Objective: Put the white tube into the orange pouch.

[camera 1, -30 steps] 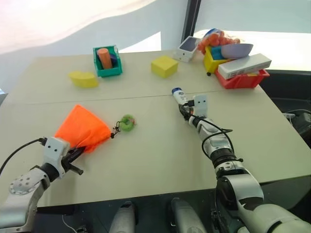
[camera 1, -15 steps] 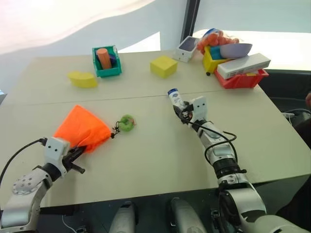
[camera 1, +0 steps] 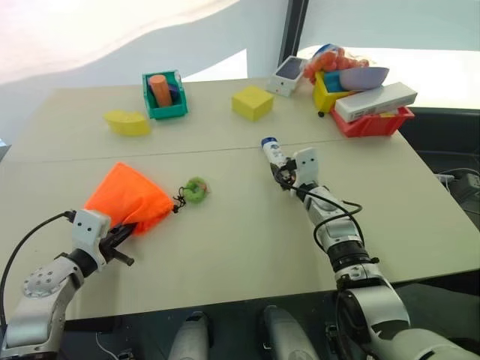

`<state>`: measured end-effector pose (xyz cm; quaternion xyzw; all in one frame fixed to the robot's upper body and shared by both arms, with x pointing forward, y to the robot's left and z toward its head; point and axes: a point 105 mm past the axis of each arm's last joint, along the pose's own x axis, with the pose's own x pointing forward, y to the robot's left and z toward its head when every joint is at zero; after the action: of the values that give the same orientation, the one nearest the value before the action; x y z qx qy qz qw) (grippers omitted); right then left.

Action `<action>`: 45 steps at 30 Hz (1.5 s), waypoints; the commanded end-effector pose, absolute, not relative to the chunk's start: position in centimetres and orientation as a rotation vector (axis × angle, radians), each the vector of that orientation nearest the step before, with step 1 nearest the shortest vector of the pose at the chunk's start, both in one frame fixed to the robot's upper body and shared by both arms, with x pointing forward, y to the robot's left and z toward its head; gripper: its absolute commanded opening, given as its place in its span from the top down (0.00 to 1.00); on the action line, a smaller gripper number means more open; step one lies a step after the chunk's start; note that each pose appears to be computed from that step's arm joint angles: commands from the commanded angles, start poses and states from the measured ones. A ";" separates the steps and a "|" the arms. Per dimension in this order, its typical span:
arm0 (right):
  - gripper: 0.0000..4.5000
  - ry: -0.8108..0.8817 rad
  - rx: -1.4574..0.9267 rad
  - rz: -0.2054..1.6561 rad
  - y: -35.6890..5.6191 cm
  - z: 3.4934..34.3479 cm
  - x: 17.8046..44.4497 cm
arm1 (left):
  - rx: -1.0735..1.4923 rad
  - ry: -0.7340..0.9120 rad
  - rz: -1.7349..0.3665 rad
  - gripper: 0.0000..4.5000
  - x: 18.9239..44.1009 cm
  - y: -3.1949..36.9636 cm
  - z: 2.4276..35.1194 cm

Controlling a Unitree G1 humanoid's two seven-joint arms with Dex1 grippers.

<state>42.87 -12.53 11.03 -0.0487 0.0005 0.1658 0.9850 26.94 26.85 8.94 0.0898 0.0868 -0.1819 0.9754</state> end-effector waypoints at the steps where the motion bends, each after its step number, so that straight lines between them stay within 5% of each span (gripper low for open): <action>1: 0.39 0.013 -0.093 0.314 -12.4 11.2 43.5 | 0.194 0.141 -0.366 1.00 26.9 26.7 9.9; 4: 0.39 0.014 -0.086 0.308 -12.4 11.2 43.6 | 0.194 0.139 -0.361 1.00 26.8 26.8 9.9; 9: 0.66 0.006 -0.077 0.322 -12.1 11.3 43.5 | 0.194 0.135 -0.358 1.00 26.8 26.8 10.0; 20: 0.66 -0.102 -0.104 0.422 -11.2 13.3 42.1 | 0.188 0.123 -0.359 1.00 27.0 26.7 10.4; 24: 0.66 -0.186 -0.094 0.705 -9.0 15.0 38.1 | 0.164 0.104 -0.354 1.00 26.9 26.9 11.1; 28: 0.66 -0.094 -0.151 1.102 -5.8 13.4 31.2 | 0.132 0.099 -0.362 1.00 26.8 26.9 11.6; 31: 0.66 -0.051 -0.168 1.222 -3.4 12.7 28.8 | 0.115 0.095 -0.376 1.00 26.7 26.8 12.1; 45: 0.66 -0.039 -0.144 1.296 3.7 12.1 29.1 | 0.112 0.089 -0.422 1.00 26.4 26.2 14.0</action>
<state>29.20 2.93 10.68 -0.0695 0.0090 0.5961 0.7998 26.53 26.28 12.52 0.0414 0.0646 -0.2052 0.9757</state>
